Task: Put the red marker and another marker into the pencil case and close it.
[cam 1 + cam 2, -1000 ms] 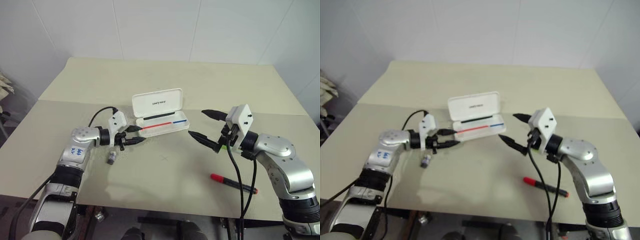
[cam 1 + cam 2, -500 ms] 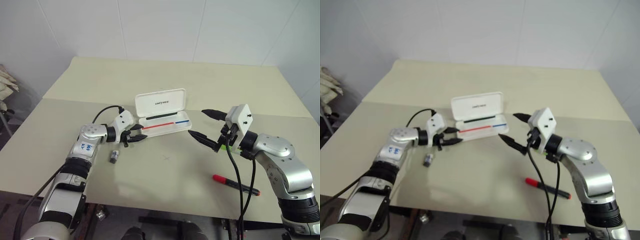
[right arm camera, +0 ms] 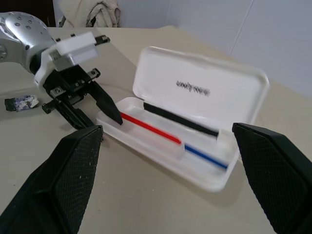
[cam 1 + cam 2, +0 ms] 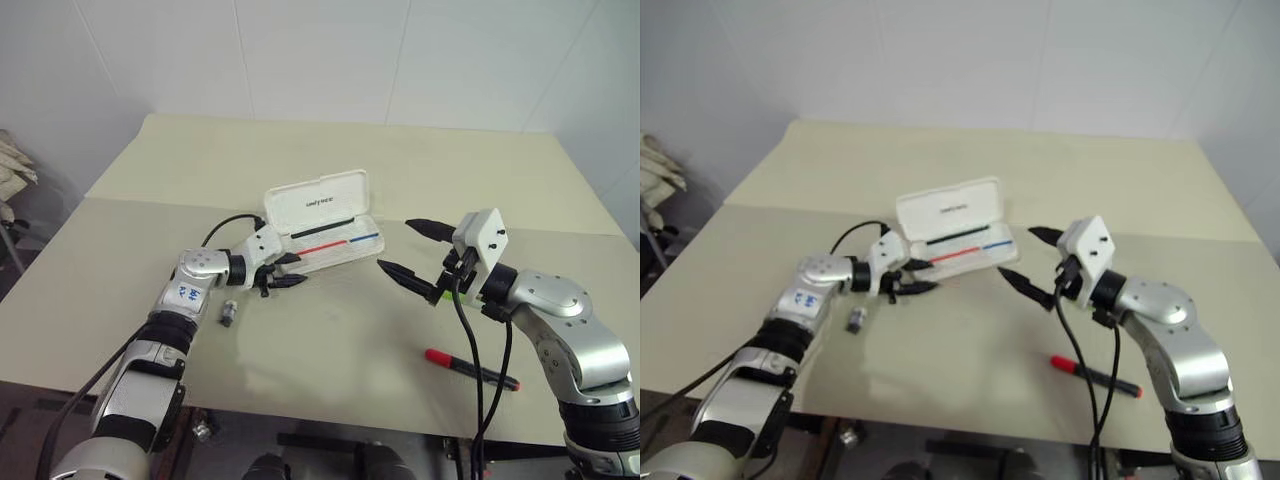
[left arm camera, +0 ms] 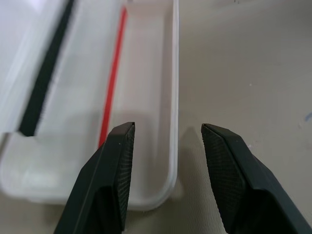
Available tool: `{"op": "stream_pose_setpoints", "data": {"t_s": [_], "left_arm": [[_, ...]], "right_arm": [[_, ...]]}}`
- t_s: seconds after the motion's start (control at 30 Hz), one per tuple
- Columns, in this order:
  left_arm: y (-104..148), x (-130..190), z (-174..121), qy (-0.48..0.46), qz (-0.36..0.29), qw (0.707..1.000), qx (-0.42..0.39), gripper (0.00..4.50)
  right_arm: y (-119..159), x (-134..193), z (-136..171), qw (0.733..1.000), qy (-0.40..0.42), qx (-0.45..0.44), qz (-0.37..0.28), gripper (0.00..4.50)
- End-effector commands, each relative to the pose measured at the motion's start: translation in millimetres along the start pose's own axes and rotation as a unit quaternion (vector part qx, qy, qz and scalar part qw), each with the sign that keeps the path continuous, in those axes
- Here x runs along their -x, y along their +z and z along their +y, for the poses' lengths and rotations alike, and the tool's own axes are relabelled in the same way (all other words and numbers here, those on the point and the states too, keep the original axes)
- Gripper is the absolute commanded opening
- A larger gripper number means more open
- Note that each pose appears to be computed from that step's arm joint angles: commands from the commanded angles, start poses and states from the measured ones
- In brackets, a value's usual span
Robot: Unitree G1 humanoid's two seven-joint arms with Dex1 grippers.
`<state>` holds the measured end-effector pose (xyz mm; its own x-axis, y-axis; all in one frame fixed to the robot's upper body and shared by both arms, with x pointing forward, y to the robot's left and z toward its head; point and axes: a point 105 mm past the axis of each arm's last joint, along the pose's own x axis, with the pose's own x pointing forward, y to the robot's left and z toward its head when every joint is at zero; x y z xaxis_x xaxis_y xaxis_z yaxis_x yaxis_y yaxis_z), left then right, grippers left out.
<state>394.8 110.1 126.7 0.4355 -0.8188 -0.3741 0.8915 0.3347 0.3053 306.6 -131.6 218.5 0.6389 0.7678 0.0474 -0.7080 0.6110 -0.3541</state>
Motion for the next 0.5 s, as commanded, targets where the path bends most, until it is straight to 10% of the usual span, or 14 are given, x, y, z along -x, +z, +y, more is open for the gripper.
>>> {"op": "stream_pose_setpoints", "data": {"t_s": [0.03,0.3,0.5], "left_arm": [[-10,-6,-1,-0.014,0.034,0.999,0.009,2.24],[-8,-17,-3,-0.036,0.058,0.998,0.007,2.24],[-14,-17,-2,-0.033,0.082,0.996,0.014,0.7]], "right_arm": [[13,4,-1,1.0,-0.002,0.012,-0.018,4.5],[16,6,-5,1.0,0.004,0.017,-0.01,4.5],[18,5,-6,1.0,0.005,0.019,-0.011,4.5]]}}
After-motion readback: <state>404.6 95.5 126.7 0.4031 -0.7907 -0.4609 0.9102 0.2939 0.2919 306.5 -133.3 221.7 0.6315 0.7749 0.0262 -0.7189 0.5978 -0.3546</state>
